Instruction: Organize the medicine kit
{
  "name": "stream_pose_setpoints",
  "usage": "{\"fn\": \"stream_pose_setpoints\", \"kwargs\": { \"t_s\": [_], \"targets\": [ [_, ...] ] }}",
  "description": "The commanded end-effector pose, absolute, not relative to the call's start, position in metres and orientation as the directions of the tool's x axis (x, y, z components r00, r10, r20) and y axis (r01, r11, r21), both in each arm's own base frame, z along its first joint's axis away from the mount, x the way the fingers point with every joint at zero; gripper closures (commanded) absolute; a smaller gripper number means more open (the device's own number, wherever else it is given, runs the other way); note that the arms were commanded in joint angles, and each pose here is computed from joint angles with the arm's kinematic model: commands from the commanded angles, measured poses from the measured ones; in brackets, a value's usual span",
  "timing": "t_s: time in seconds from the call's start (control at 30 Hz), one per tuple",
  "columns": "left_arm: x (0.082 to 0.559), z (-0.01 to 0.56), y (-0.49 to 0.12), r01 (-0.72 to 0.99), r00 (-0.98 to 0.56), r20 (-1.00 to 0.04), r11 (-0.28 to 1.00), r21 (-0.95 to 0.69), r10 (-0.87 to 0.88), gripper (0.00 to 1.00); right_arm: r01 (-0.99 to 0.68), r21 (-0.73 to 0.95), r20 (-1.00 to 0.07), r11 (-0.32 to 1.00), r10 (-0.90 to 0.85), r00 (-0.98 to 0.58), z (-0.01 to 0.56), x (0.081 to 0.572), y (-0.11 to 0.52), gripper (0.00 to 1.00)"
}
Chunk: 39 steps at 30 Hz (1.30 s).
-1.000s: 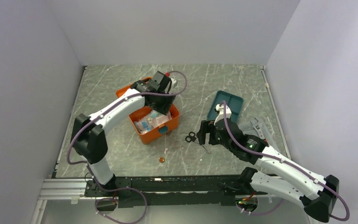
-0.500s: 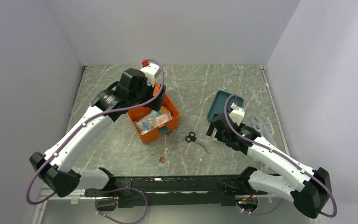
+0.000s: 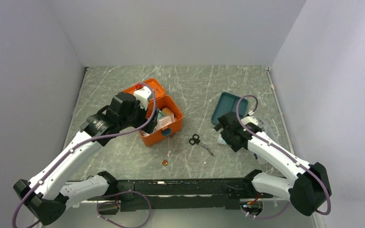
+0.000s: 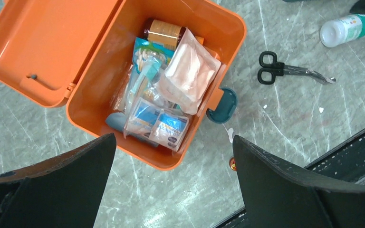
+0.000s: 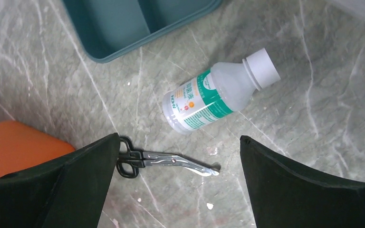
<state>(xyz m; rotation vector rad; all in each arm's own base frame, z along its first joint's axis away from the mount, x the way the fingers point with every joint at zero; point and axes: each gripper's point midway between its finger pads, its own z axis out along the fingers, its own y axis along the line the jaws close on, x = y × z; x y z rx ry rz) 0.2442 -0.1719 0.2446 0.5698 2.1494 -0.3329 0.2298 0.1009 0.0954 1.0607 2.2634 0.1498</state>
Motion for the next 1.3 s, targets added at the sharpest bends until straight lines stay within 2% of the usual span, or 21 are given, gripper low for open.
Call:
{"fn": "stream_pose_setpoints", "kwargs": {
  "t_s": [0.0, 0.3, 0.6, 0.97, 1.27],
  "targets": [
    [0.239, 0.254, -0.179, 0.563, -0.451, -0.851, 0.826, -0.039, 0.267, 0.0, 0.761, 0.401, -0.387, 0.51, 0.847, -0.364, 0.098, 0.236, 0.109, 0.01],
    [0.231, 0.238, -0.174, 0.575, -0.45, -0.846, 0.817, -0.032, 0.284, 0.01, 0.823, 0.434, -0.29, 0.366, 0.922, -0.257, 0.088, 0.235, 0.114, 0.06],
    [0.216, 0.22, -0.193, 0.633, -0.479, -0.845, 0.76, -0.146, 0.238, 0.01, 0.852, 0.482, -0.214, 0.206, 0.97, -0.113, 0.067, 0.233, 0.107, 0.07],
    [0.212, 0.212, -0.19, 0.632, -0.49, -0.835, 0.762, -0.142, 0.251, 0.01, 0.887, 0.434, -0.238, 0.157, 0.97, -0.055, 0.049, 0.24, 0.099, 0.08],
    [0.21, 0.209, -0.192, 0.639, -0.498, -0.83, 0.753, -0.154, 0.253, 0.01, 0.9, 0.418, -0.245, 0.123, 0.969, -0.019, 0.04, 0.242, 0.09, 0.15]
  ]
}}
